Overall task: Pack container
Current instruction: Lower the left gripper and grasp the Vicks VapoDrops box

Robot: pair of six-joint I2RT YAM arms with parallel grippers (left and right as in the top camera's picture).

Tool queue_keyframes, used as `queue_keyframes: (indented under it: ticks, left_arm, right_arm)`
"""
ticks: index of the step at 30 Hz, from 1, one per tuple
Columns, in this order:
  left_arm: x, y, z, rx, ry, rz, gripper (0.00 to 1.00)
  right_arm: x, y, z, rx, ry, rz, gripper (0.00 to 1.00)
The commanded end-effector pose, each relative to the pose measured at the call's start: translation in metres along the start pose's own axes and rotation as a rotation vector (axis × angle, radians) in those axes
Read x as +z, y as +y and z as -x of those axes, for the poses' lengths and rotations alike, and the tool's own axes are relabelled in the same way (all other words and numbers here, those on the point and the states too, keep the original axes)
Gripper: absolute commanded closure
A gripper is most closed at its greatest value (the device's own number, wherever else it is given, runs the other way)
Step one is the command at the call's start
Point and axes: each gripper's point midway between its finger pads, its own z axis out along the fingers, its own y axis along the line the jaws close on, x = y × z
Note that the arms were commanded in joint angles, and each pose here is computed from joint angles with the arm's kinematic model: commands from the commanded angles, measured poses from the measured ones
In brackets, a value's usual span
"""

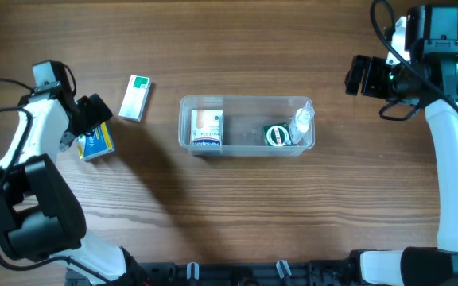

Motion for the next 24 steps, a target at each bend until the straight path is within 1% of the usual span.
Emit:
queue_keyframes:
  ticks: [1,13,22,24]
  left_arm:
    - [0.007,0.001,-0.005,0.025,0.016,-0.006,0.0]
    - [0.008,0.0,-0.004,0.145,0.011,-0.013,0.0]
    - [0.015,0.001,-0.009,0.152,0.018,-0.014,0.0]
    - [0.019,0.001,-0.011,0.174,0.012,-0.016,0.0]
  right_arm:
    - [-0.007,0.001,0.005,0.003,-0.027,0.003,0.0]
    - [-0.007,0.001,0.005,0.003,-0.026,0.003,0.0]
    - [-0.007,0.001,0.005,0.003,-0.026,0.003,0.0]
    - [-0.007,0.001,0.005,0.003,-0.026,0.003,0.0]
